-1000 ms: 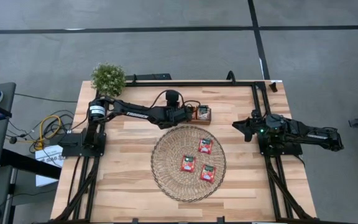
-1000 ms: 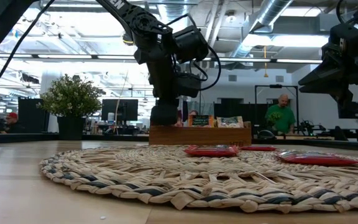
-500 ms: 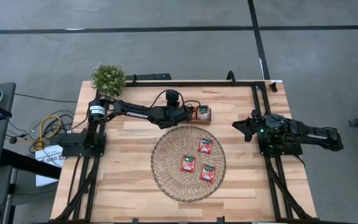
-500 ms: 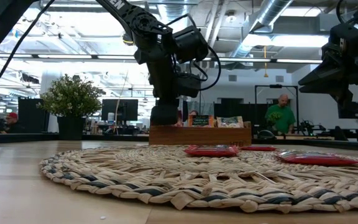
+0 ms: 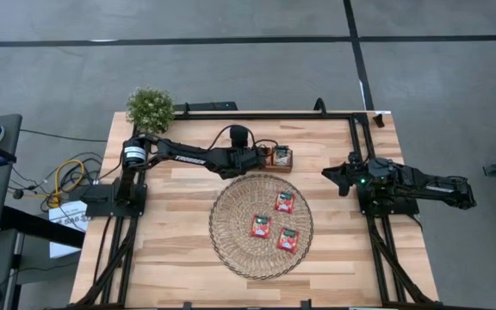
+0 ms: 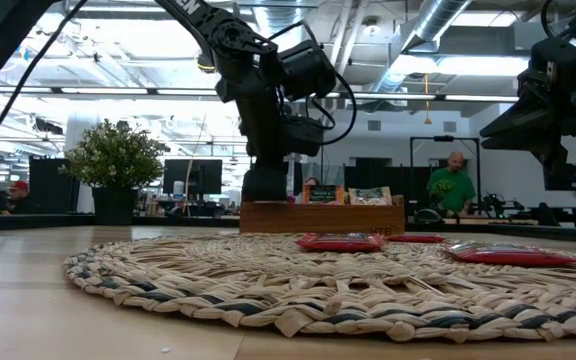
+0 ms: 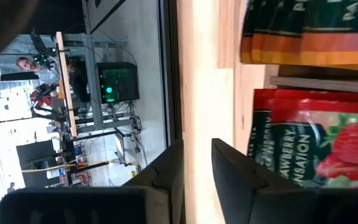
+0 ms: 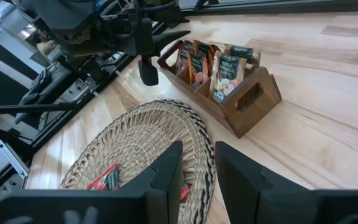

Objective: Pick & Place Tea
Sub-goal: Put the red tea bag into the left section of the wooden organizer

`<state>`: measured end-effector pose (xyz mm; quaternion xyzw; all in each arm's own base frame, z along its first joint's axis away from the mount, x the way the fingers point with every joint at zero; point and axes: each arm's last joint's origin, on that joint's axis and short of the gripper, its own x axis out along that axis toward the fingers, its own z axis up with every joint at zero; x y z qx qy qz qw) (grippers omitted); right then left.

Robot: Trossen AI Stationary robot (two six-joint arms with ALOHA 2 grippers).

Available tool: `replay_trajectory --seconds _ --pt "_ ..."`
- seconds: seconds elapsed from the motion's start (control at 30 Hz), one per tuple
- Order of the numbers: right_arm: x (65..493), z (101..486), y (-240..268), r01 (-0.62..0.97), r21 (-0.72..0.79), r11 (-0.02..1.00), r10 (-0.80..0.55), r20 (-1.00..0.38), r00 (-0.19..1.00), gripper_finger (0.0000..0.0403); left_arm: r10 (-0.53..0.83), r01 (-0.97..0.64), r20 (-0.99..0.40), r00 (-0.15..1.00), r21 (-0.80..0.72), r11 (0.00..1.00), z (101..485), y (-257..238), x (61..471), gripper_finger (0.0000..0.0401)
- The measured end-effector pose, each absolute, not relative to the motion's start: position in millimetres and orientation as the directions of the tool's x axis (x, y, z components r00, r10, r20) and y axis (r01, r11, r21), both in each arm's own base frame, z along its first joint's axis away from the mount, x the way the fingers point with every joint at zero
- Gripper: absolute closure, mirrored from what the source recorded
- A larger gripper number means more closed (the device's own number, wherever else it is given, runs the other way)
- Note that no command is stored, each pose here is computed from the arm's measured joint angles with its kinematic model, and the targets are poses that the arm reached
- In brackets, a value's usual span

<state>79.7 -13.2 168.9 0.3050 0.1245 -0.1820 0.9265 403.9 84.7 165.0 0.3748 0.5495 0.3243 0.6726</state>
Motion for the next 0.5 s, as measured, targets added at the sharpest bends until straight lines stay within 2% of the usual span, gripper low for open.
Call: replay_trajectory --seconds 0.17,0.4,0.5 --pt "80 169 -13 0.413 0.520 0.748 -0.261 -0.342 0.903 0.0316 0.865 -0.022 -0.469 0.177 0.877 0.480 166 80 404 0.0307" --pt "80 169 -13 0.413 0.520 0.748 -0.261 -0.342 0.903 0.0316 0.943 -0.052 -0.315 0.108 0.945 0.322 180 73 403 0.0302" --pt "80 169 -13 0.407 0.522 0.749 -0.253 -0.342 0.905 0.0316 0.946 -0.076 -0.295 0.131 0.949 0.306 191 62 402 0.0302"
